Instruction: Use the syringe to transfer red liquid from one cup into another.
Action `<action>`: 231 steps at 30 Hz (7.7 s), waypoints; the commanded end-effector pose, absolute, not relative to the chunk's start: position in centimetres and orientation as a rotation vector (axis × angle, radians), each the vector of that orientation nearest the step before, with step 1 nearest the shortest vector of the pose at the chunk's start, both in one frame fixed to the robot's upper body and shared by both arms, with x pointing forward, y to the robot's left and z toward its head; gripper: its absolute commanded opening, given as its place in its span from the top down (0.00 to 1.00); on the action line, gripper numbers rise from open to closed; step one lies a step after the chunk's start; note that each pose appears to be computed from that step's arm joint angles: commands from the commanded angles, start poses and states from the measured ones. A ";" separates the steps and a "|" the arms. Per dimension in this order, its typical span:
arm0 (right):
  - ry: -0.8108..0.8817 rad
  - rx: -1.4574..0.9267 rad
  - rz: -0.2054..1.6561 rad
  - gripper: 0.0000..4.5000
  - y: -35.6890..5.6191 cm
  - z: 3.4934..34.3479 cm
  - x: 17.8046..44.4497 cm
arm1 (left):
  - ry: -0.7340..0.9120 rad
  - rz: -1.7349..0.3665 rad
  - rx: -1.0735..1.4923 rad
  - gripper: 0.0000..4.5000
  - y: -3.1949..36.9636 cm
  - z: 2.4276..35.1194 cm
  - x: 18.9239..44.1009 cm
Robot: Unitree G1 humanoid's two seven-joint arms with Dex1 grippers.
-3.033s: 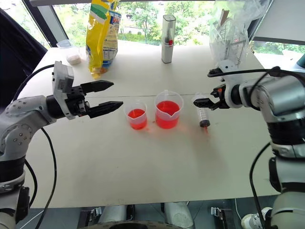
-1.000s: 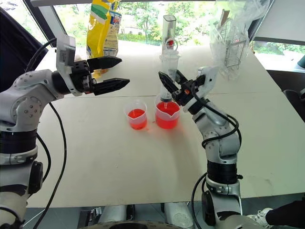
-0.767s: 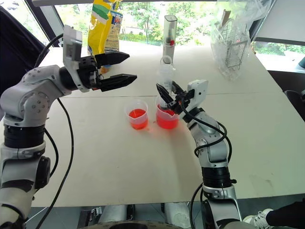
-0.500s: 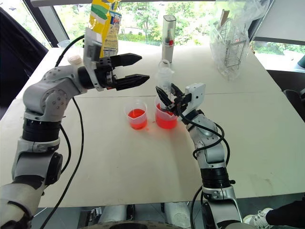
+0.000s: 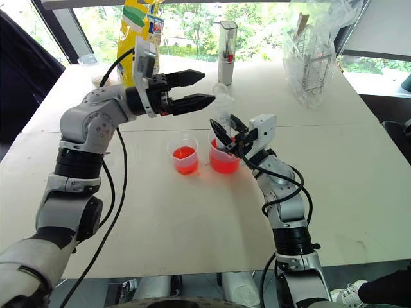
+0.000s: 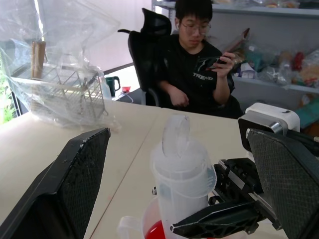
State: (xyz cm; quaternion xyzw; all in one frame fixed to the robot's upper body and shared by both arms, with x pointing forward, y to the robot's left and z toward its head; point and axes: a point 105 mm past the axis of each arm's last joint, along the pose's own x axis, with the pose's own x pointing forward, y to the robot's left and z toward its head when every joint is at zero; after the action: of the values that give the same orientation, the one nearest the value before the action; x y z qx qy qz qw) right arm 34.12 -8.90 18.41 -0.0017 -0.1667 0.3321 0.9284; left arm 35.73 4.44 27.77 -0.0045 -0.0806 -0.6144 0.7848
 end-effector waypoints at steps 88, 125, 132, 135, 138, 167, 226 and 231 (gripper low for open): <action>-0.590 -0.013 0.963 0.70 -4.4 28.6 31.6 | -0.281 -0.868 0.170 0.09 18.2 32.1 35.7; -0.459 0.016 1.058 0.70 -0.5 21.6 32.8 | -0.264 -1.146 0.014 0.38 11.2 32.0 32.4; -0.454 0.012 1.058 0.70 -0.5 21.4 32.8 | -0.263 -1.157 0.013 0.99 11.2 31.8 32.1; -0.457 0.013 1.061 0.70 -0.4 21.5 32.7 | -0.230 -1.170 0.056 0.99 10.9 30.8 31.9; -0.470 0.017 1.061 0.70 -0.4 22.0 32.7 | -0.192 -1.179 0.091 0.99 10.6 29.5 31.9; -0.582 0.074 1.032 0.70 -1.5 28.3 32.7 | -0.080 -1.126 0.132 0.99 11.3 24.4 32.4; 0.817 0.047 0.231 0.25 -21.2 14.1 39.0 | -0.110 -1.011 0.130 0.00 13.5 24.2 29.6; 0.685 -0.048 0.294 0.01 -21.1 17.0 39.0 | -0.099 -1.012 0.125 0.00 13.5 24.1 29.6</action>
State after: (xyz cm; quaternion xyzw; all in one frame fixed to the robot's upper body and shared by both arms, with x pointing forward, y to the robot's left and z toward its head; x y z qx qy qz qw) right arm 38.60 -21.02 14.03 0.0033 0.3916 0.1303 0.9108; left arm 30.08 13.73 23.25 0.0511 -0.0322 -0.4793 0.8756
